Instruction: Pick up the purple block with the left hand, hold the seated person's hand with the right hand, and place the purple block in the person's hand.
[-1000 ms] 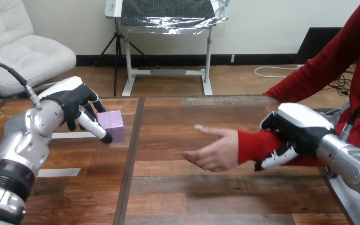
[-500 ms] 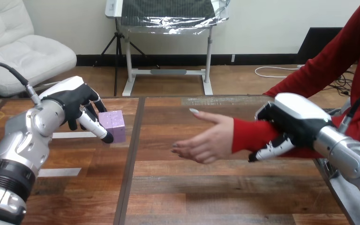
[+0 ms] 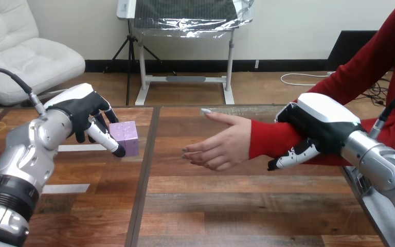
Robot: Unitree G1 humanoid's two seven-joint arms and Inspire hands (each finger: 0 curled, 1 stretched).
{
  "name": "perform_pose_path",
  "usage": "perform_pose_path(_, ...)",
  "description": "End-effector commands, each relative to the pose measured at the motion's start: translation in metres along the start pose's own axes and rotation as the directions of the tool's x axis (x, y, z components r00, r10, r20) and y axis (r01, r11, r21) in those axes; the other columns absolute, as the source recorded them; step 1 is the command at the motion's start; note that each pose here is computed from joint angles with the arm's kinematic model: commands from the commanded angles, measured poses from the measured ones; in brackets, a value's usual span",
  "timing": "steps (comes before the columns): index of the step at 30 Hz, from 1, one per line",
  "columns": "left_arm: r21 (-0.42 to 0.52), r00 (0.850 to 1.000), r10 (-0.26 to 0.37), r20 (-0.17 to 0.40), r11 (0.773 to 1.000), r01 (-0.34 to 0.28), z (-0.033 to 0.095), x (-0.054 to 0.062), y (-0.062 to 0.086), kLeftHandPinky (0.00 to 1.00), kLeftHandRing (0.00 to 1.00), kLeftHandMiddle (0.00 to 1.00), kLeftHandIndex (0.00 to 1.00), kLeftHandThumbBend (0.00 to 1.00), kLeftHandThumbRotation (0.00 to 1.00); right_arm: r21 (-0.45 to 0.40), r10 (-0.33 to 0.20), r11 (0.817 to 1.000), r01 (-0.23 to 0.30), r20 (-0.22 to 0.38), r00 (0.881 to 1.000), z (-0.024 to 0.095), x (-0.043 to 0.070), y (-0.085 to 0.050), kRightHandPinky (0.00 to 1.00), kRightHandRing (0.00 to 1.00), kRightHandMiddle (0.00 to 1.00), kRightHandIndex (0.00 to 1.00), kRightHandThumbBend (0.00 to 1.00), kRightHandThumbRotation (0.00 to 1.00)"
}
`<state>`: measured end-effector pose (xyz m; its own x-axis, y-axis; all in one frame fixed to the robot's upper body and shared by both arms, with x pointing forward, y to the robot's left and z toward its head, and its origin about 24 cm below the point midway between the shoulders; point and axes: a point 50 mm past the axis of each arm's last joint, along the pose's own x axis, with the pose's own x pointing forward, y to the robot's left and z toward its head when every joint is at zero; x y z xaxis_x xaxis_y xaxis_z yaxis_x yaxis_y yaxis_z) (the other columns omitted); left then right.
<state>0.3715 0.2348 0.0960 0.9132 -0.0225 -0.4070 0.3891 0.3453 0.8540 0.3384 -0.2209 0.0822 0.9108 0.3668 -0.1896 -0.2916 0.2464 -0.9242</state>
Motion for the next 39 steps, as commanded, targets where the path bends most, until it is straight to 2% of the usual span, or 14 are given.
perform_pose_path(1,-0.018,0.993,0.088,0.082,0.996,-0.087,0.021,-0.001,0.022,0.28,0.35,0.43,0.46,0.73,0.0,-0.026,-0.112,0.993,0.113,0.02,0.993,0.003,-0.002,-0.038,0.22,0.24,0.3,0.3,0.84,0.2)
perform_pose_path(15,-0.087,0.987,0.108,0.119,0.991,-0.098,0.03,0.002,0.02,0.3,0.36,0.44,0.46,0.72,0.0,-0.018,-0.1,0.995,0.101,0.021,0.995,0.007,0.002,-0.036,0.23,0.27,0.32,0.32,0.84,0.22)
perform_pose_path(25,-0.115,0.983,0.12,0.142,0.988,-0.104,0.042,0.006,0.018,0.34,0.4,0.47,0.46,0.71,0.0,-0.016,-0.084,0.996,0.084,0.027,0.996,0.011,0.006,-0.034,0.26,0.29,0.34,0.33,0.84,0.24)
perform_pose_path(33,-0.133,0.978,0.131,0.161,0.985,-0.11,0.052,0.01,0.017,0.33,0.39,0.46,0.44,0.73,0.0,-0.018,-0.078,0.997,0.078,0.037,0.996,0.015,0.008,-0.033,0.3,0.33,0.37,0.36,0.84,0.25)
perform_pose_path(39,-0.141,0.974,0.134,0.183,0.984,-0.109,0.06,0.012,0.016,0.32,0.39,0.45,0.44,0.74,0.0,-0.006,-0.081,0.997,0.082,0.051,0.995,0.019,0.01,-0.033,0.29,0.31,0.35,0.34,0.84,0.24)
